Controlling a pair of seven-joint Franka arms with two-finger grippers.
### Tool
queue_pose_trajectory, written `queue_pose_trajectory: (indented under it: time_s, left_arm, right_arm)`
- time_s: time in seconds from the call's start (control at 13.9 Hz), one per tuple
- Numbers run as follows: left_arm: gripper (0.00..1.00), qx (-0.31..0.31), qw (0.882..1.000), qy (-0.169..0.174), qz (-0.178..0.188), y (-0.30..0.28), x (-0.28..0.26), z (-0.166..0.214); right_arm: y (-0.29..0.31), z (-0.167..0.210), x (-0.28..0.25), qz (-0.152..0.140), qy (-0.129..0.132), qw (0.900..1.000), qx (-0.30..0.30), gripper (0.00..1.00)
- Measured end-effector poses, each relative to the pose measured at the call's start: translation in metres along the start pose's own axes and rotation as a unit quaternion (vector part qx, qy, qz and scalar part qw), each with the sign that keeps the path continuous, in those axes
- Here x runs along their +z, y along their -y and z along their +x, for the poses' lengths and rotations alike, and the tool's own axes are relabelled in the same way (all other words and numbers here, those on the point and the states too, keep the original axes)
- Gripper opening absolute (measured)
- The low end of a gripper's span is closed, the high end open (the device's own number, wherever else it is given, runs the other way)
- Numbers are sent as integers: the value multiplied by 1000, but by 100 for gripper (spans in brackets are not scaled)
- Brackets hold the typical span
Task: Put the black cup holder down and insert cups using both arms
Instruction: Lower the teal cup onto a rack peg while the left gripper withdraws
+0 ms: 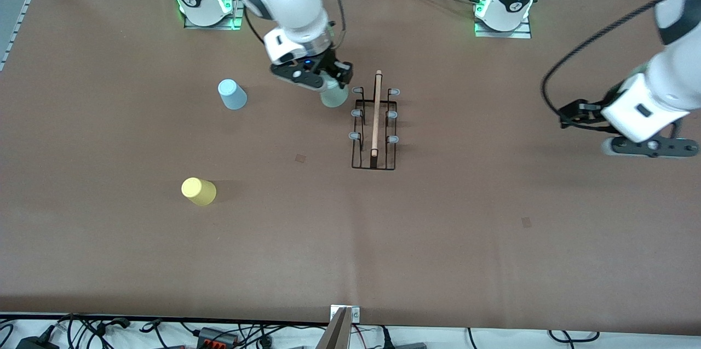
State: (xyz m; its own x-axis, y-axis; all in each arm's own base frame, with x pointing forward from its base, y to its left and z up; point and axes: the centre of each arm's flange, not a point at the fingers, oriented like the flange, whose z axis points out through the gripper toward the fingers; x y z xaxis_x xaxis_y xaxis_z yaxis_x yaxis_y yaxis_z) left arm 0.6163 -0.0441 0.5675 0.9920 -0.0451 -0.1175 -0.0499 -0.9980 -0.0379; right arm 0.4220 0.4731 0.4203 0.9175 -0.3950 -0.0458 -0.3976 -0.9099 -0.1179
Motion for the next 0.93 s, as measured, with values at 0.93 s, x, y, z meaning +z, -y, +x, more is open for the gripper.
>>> queue_pose_trajectory:
  time_s: [0.93]
  left_arm:
    - [100, -27, 999, -23, -39, 19, -10, -75]
  right_arm:
    - [21, -37, 47, -1, -12, 1000, -10, 66]
